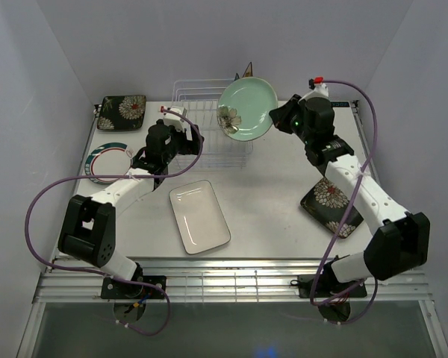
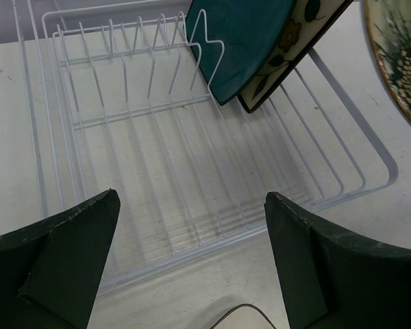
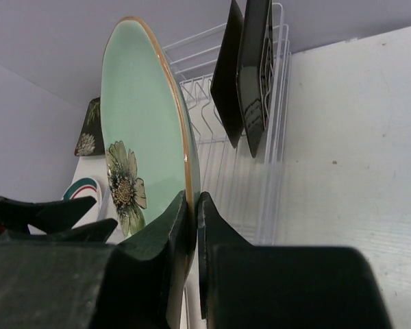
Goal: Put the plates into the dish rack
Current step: Insert the plate into the dish rack.
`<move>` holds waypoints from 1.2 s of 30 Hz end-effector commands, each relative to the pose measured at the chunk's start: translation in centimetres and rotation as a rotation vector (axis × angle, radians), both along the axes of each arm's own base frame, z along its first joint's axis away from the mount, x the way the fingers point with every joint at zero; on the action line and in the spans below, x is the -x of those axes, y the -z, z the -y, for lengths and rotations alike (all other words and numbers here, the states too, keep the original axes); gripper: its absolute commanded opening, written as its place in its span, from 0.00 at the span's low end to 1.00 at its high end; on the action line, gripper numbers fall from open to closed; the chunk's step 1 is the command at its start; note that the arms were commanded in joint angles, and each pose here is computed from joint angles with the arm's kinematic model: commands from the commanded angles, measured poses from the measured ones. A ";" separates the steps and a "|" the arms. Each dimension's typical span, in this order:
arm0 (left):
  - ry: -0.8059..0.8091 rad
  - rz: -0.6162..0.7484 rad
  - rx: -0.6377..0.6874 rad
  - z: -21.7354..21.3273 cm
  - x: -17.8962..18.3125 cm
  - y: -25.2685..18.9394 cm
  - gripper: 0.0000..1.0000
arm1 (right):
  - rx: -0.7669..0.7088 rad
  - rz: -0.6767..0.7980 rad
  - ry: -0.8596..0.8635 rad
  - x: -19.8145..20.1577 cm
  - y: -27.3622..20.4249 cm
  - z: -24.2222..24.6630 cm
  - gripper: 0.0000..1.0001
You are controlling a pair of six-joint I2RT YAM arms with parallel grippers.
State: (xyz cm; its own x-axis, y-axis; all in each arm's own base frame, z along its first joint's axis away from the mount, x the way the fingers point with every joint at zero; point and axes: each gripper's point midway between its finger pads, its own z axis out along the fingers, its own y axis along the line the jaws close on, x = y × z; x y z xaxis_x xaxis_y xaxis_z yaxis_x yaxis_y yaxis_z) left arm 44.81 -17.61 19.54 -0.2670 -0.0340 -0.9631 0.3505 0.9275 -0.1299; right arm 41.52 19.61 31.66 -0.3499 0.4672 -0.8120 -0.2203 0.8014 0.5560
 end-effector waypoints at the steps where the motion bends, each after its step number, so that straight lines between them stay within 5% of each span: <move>1: 0.014 0.038 0.020 0.4 -0.6 -1.7 0.97 | -0.088 0.246 0.011 -2.0 -9.4 -1.2 0.08; 13: -0.008 0.039 0.021 0.0 -0.8 -1.8 0.97 | 0.057 0.292 0.193 -8.2 -10.1 -4.5 0.08; 36: 0.003 0.026 0.000 0.1 -1.3 -0.9 0.97 | 0.488 0.397 0.573 -13.7 -7.5 -9.6 0.08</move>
State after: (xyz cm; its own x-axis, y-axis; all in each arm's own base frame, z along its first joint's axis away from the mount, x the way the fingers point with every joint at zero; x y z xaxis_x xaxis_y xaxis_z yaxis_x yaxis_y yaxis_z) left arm 45.45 -17.53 17.82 -0.2997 -0.0216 -0.9538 0.3398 0.9318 -0.1279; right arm 55.48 31.33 29.09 -0.0720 -0.1085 -0.9915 0.0765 0.9905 -0.1140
